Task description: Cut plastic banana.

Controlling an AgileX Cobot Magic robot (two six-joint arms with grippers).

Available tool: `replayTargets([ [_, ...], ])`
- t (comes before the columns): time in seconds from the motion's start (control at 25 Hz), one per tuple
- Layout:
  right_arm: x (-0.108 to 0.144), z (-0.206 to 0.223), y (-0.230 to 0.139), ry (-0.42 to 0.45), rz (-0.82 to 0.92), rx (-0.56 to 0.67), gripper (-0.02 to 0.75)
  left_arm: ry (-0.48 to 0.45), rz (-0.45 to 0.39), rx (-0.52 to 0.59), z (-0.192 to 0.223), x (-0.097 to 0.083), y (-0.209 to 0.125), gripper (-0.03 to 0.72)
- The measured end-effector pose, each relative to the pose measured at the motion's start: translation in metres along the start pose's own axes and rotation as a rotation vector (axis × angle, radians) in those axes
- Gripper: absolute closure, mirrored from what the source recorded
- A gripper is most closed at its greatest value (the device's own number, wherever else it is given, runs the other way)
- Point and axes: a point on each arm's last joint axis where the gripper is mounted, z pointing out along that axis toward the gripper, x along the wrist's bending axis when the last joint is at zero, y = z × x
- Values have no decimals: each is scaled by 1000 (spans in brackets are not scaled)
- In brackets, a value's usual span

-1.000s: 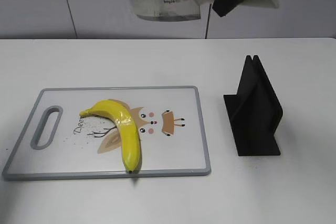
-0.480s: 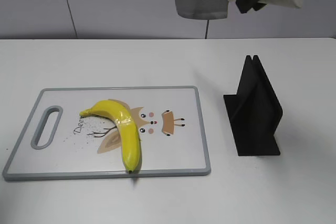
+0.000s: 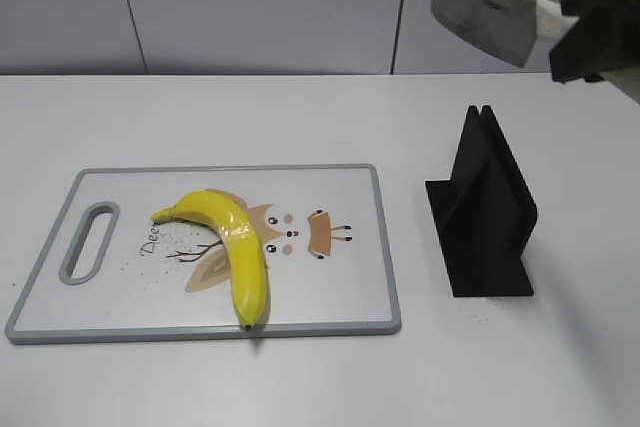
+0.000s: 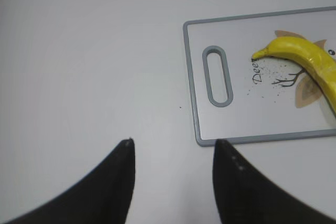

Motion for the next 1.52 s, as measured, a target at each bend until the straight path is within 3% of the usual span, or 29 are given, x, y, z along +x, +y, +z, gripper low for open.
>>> replayTargets([
  [0.2, -14, 5, -21, -62, 9, 0, 545, 26, 16, -89, -2, -12, -44, 220],
  [0.56, -21, 19, -30, -97, 25, 6, 545, 34, 25, -130, 9, -25, -101, 220],
  [0.84, -22, 33, -27, -114, 31, 17, 545, 33, 36, -162, 7, -27, -107, 220],
  [1.2, -23, 59, -27, -135, 46, 70, 545, -106, 162, -183, 6, -30, -108, 220],
  [1.52, -25, 86, -31, -167, 48, 144, 545, -99, 166, -234, 0, -31, -113, 227],
])
